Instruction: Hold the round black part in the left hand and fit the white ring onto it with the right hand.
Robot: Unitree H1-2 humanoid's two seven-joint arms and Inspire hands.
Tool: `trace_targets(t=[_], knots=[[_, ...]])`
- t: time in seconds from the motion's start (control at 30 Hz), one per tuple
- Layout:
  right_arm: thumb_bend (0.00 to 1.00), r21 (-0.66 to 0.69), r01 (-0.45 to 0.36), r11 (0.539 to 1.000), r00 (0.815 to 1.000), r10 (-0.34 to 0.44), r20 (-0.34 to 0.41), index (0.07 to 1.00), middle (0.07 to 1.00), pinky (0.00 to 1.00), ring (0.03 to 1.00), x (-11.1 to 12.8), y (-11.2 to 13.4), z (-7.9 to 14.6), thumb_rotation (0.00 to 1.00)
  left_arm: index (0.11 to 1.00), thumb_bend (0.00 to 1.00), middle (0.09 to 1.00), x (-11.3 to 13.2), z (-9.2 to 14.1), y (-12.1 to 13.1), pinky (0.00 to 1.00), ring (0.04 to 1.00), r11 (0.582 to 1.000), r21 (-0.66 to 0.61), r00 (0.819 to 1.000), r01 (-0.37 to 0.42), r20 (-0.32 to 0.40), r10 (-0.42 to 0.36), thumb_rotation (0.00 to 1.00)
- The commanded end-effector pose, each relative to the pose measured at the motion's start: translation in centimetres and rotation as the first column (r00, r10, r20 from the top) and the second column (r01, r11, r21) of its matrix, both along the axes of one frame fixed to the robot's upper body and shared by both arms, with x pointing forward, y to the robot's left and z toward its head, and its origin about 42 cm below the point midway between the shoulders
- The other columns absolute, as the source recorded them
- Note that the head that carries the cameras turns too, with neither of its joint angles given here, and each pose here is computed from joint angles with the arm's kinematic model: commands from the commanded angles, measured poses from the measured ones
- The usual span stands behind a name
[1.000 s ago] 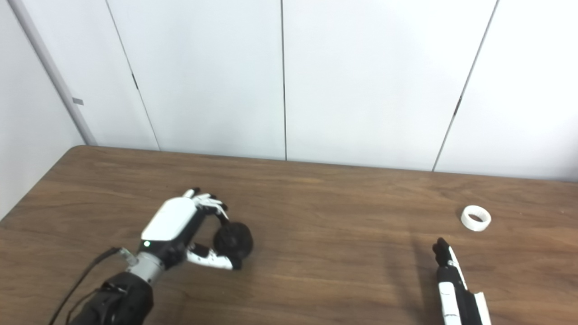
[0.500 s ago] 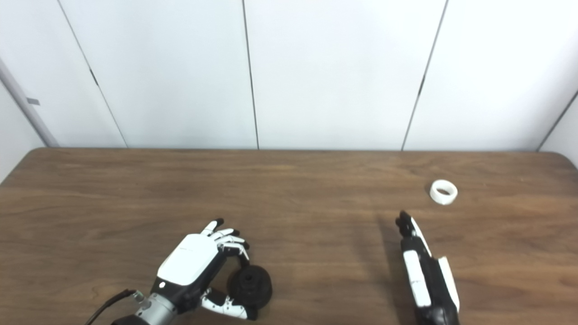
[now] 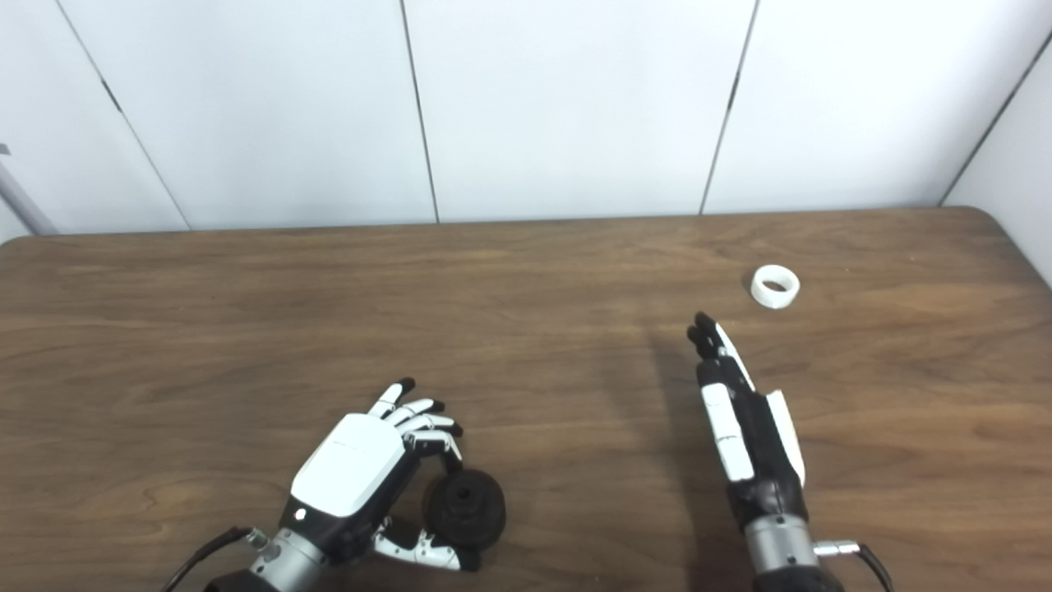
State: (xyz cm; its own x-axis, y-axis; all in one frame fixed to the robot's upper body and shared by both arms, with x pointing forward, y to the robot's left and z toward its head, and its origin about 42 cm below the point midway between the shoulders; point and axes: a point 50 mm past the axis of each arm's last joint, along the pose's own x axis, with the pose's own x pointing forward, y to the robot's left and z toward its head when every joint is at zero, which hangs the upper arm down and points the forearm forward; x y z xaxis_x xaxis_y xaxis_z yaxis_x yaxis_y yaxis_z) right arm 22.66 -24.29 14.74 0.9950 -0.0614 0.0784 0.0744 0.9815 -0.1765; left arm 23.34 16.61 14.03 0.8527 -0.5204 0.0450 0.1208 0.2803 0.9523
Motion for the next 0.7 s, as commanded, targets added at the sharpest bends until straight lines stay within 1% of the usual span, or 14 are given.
trace_targets(t=[0.0, 0.2, 0.4, 0.5, 0.6, 0.67], knots=[[0.56, 0.020, 0.017, 1.000, 1.000, -0.017, -0.002, 0.932, 0.925, 1.00, 0.953, -1.5, 0.3, 0.1, 1.00, 0.484, 0.52, 0.763, -0.2, -0.3, -0.1, 1.00, 0.867, 1.000, 0.010, 0.999, 0.028, 0.016, -0.028, 0.06], [0.55, 0.032, 0.016, 0.999, 1.000, -0.016, 0.009, 0.936, 0.928, 1.00, 0.957, -1.4, -0.1, 0.5, 1.00, 0.483, 0.52, 0.764, 0.0, -0.8, -0.1, 1.00, 0.869, 1.000, 0.006, 1.000, 0.029, 0.007, -0.029, 0.06], [0.53, 0.011, 0.040, 0.999, 0.999, -0.040, 0.012, 0.930, 0.921, 1.00, 0.948, -0.9, -0.7, 0.9, 0.95, 0.484, 0.52, 0.765, 0.0, -1.0, -0.1, 1.00, 0.873, 1.000, 0.011, 1.000, 0.029, 0.001, -0.029, 0.05], [0.56, 0.001, 0.052, 0.999, 0.998, -0.052, 0.023, 0.924, 0.921, 1.00, 0.954, -0.4, -1.3, 1.3, 0.93, 0.483, 0.52, 0.763, 0.1, -1.0, 0.1, 1.00, 0.872, 1.000, 0.010, 1.000, 0.028, 0.002, -0.028, 0.05], [0.55, -0.003, 0.056, 0.998, 0.998, -0.056, 0.041, 0.933, 0.927, 1.00, 0.963, 0.2, -2.0, 1.8, 0.90, 0.484, 0.52, 0.764, 0.2, -1.0, 0.2, 1.00, 0.873, 0.999, 0.016, 1.000, 0.028, 0.002, -0.028, 0.05], [0.56, -0.006, 0.062, 0.998, 0.997, -0.062, 0.048, 0.933, 0.931, 1.00, 0.964, 0.6, -2.4, 2.2, 0.87, 0.484, 0.52, 0.764, 0.2, -1.0, 0.3, 1.00, 0.872, 0.999, 0.021, 1.000, 0.027, 0.004, -0.027, 0.05]])
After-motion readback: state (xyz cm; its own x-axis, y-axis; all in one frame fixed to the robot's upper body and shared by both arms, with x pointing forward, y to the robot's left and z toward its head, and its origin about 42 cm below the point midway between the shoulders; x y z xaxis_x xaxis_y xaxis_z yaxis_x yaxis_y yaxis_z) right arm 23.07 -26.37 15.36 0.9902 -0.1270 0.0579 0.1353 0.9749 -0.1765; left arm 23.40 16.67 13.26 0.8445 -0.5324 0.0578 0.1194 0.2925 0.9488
